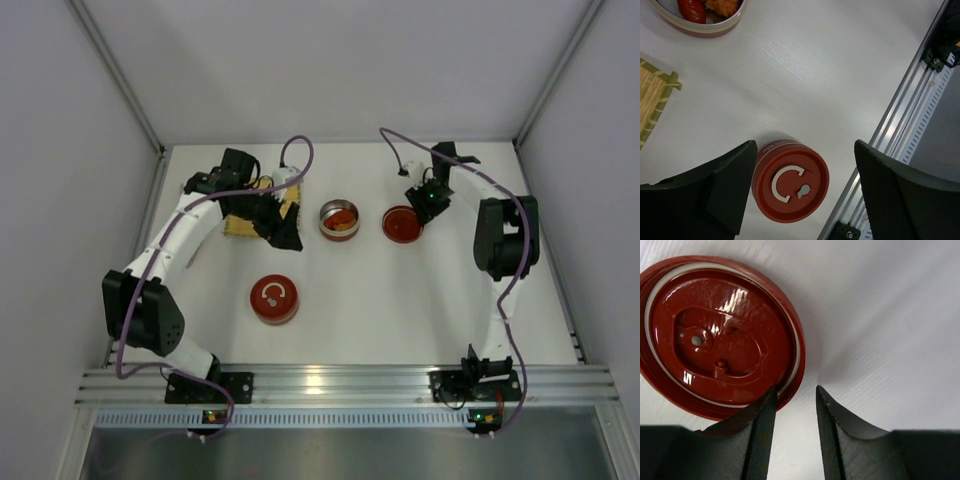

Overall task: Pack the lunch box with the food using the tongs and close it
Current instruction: Pick up the box lid from the center of the board.

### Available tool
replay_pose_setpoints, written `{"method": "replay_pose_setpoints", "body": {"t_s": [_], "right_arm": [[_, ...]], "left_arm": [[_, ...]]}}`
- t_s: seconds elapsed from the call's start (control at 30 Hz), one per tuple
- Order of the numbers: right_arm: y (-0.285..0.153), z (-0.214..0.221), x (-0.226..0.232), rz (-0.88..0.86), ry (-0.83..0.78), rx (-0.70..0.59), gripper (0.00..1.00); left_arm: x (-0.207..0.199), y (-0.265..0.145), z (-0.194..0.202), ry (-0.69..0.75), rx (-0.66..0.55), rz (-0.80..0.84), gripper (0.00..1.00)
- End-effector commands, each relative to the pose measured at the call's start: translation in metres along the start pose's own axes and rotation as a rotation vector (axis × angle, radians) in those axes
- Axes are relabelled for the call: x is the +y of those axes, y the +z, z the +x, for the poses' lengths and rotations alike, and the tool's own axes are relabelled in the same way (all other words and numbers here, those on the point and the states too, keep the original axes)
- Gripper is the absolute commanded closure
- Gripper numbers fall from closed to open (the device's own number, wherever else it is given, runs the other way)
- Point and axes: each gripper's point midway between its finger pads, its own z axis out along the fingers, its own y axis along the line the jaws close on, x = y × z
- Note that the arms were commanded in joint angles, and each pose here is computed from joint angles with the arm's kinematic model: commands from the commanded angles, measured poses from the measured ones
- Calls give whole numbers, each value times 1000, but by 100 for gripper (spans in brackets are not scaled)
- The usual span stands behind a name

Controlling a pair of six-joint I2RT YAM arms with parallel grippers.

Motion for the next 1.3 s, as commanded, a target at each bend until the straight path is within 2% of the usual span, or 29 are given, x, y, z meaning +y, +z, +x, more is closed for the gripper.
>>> {"method": "replay_pose_setpoints", "body": {"t_s": [0.0, 0.07, 0.1, 0.2, 0.27, 0.4, 0.43, 0.47, 0.6, 0.7, 0.87, 1.1, 1.27], "right_arm": [[7, -19, -11, 46, 17, -31, 64], [13, -16, -9, 29, 29, -19, 72], [13, -16, -7, 19, 32, -22, 81], [11, -16, -3, -6, 62, -33, 100], [0, -14, 3, -36, 90, -43, 100], [-46, -17, 20, -160, 175, -127, 100], [-65, -22, 25, -173, 171, -164, 100], [-75, -19, 37, -220, 179, -160, 100], [-115, -27, 89, -422, 193, -240, 100], [-130, -28, 119, -550, 227, -267, 100], [-134, -24, 166, -710, 280, -248, 100], [-130, -14, 202, -875, 326, -196, 100], [-131, -5, 215, -960, 350, -148, 100]], "left_arm": [[-7, -19, -20, 159, -86, -35, 16], [-2, -24, -25, 223, -93, -74, 14], [-4, -26, -27, 255, -98, -81, 14], [-10, -18, -25, 356, -79, -99, 14], [-11, -11, -20, 425, -35, -149, 14], [-43, 13, -16, 744, 10, -196, 13], [-47, 14, -24, 813, -30, -230, 12], [-47, 15, -27, 858, -22, -280, 11], [-86, 32, -42, 1124, -29, -290, 9], [-104, 36, -61, 1238, -68, -291, 7], [-125, 48, -77, 1337, -68, -254, 5], [-133, 80, -60, 1556, 86, -217, 5], [-139, 92, -55, 1604, 111, -161, 6]]}}
